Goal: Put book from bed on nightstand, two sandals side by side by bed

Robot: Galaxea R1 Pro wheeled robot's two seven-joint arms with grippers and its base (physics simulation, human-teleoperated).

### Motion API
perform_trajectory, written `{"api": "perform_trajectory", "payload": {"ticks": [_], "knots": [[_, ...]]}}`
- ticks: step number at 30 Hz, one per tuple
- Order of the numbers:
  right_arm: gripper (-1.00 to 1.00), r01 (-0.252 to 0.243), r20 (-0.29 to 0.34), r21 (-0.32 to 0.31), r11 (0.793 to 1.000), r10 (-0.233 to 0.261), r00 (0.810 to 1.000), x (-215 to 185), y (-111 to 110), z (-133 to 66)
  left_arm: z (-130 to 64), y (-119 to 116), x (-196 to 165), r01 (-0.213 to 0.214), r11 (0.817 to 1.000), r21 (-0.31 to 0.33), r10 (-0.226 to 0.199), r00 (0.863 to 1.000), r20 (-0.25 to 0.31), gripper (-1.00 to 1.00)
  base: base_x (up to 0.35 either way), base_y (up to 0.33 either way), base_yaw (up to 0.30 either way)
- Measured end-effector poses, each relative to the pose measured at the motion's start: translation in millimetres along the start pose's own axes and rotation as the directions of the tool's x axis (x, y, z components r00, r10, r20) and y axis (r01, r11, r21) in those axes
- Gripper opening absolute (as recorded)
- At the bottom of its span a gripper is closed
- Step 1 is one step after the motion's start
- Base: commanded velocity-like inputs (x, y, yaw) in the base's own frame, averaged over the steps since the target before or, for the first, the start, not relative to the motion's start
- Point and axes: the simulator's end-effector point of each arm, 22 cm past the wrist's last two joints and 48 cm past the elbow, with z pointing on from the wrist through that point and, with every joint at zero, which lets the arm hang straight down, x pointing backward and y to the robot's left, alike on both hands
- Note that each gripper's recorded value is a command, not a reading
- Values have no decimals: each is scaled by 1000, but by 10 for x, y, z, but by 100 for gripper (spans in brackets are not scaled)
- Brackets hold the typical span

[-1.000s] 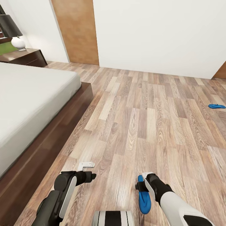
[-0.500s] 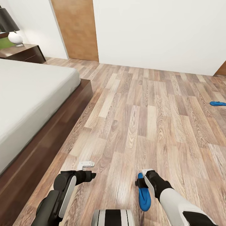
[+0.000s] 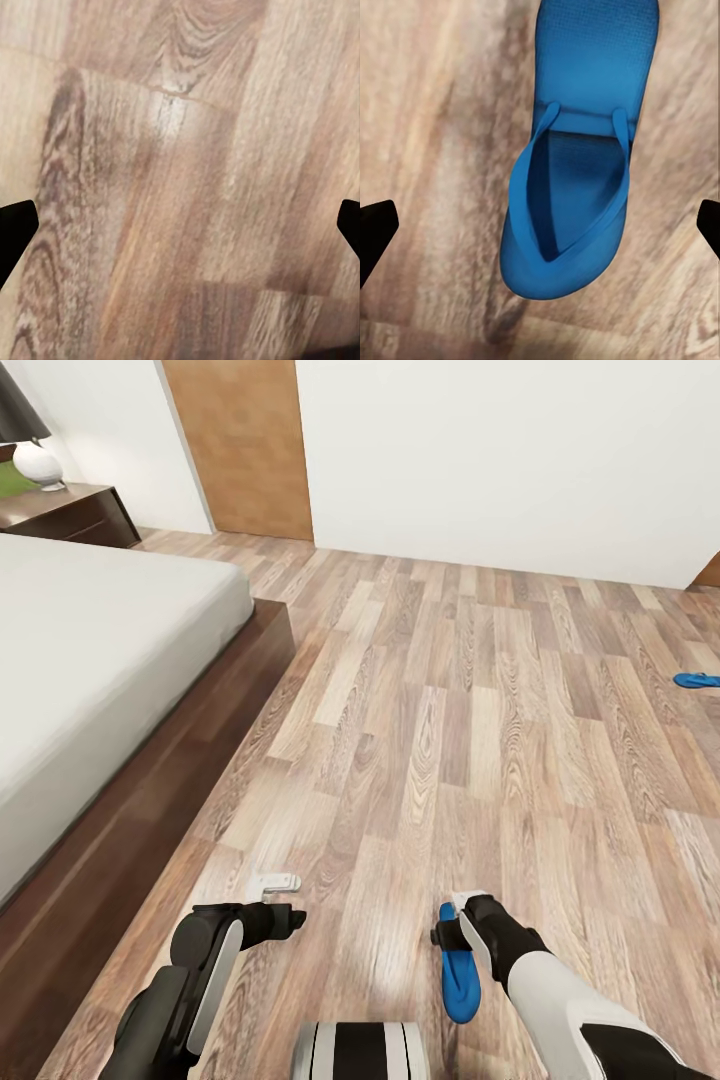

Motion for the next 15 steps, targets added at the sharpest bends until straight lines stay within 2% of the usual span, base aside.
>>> {"api": "perform_trajectory", "payload": {"ticks": [6, 15], "knots": [[100, 0, -2, 4, 1000, 0, 1000, -21, -11, -11, 1, -1, 2, 0, 1000, 0, 0, 1000, 0, 100, 0, 0, 0], [100, 1, -29, 5, 1000, -1, 1000, 34, -12, 128, 146, 28, 128, 6, 1000, -1, -6, 999, -37, 100, 0, 0, 0]]}}
